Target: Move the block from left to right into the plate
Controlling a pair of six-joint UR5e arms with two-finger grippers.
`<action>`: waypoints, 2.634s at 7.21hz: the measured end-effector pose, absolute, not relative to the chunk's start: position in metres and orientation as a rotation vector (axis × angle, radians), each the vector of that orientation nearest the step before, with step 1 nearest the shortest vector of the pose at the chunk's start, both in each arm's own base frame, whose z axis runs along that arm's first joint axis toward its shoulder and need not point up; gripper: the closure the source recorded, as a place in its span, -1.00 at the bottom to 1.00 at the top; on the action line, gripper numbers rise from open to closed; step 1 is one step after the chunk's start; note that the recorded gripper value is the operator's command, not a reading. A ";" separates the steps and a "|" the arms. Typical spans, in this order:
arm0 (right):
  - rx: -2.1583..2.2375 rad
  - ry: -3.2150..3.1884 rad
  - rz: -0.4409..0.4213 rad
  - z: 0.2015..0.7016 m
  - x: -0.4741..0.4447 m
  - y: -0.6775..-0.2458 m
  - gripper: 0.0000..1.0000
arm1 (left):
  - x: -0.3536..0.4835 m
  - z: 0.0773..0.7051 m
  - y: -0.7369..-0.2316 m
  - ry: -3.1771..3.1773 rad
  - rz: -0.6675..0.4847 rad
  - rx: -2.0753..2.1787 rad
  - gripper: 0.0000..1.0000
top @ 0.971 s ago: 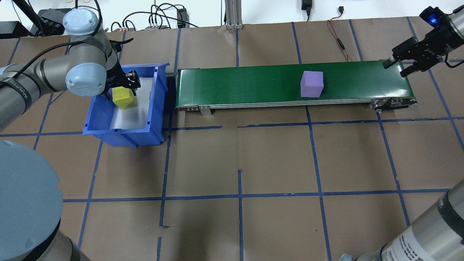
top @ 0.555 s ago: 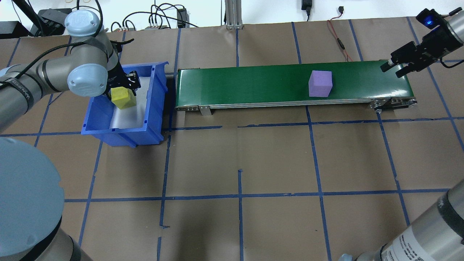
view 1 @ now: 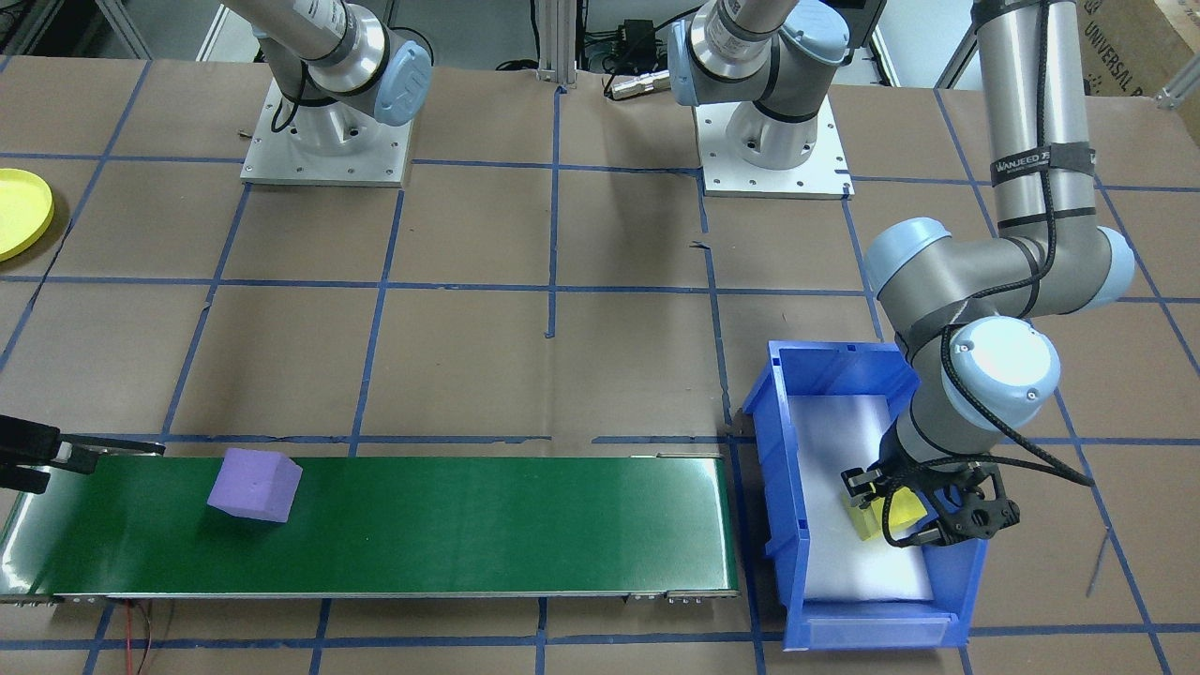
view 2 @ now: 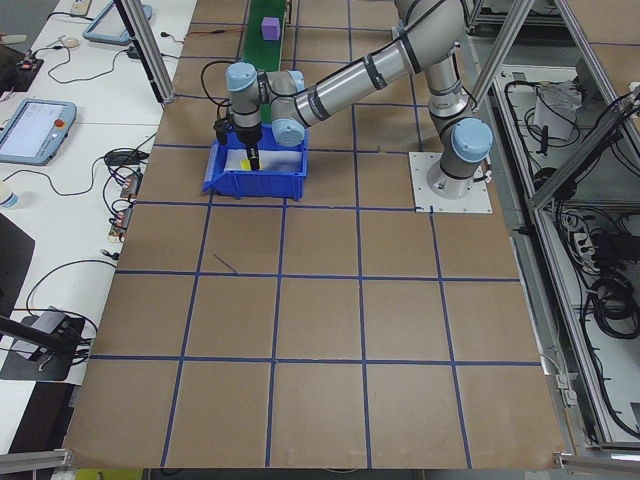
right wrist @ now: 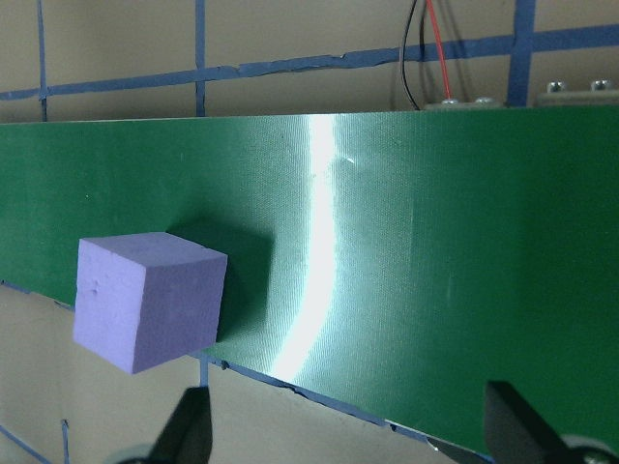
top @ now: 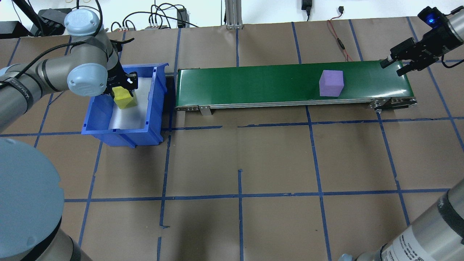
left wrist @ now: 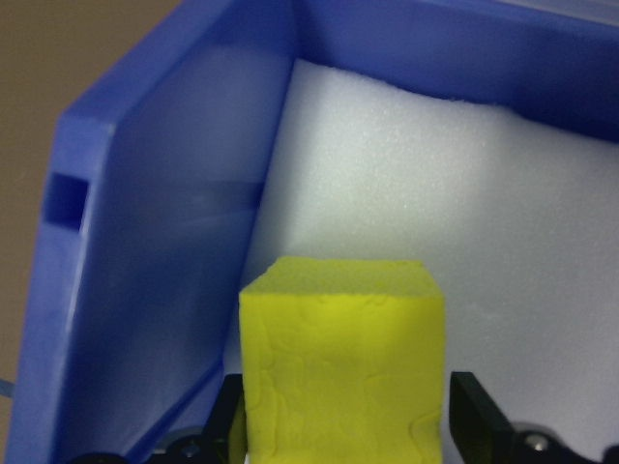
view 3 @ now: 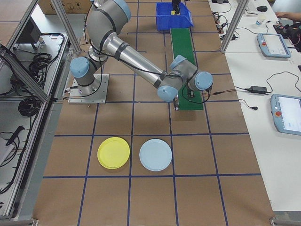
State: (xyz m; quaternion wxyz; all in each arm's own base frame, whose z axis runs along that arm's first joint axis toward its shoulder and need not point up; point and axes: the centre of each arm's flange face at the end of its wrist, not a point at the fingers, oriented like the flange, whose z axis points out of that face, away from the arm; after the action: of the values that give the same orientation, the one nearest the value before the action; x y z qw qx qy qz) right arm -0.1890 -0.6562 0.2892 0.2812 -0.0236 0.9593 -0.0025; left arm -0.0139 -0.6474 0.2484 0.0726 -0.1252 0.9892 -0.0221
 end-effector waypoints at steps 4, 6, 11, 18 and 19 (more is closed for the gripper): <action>0.137 2.635 0.083 0.289 -0.194 -0.653 -1.00 | -0.073 0.334 -0.622 2.987 -0.227 -0.273 -0.18; 0.140 2.641 0.076 0.287 -0.194 -0.652 -1.00 | -0.124 0.364 -0.605 2.999 -0.312 -0.169 -0.18; 0.131 2.647 0.088 0.281 -0.190 -0.650 -0.98 | -0.172 0.345 -0.605 3.125 -0.322 -0.129 -0.17; 0.115 2.671 0.091 0.277 -0.188 -0.650 -0.99 | -0.215 0.283 -0.624 3.166 -0.363 -0.018 -1.00; 0.111 2.676 0.092 0.276 -0.188 -0.650 -0.98 | -0.214 0.286 -0.624 3.159 -0.371 -0.021 -1.00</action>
State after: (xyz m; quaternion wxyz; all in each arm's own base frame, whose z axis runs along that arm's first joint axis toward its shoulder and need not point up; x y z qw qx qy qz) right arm -0.1876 -0.6500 0.2756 0.2287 0.0404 0.9721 0.0335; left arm -0.2145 -0.6243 0.2862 -0.0197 -0.0066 0.9930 -0.1165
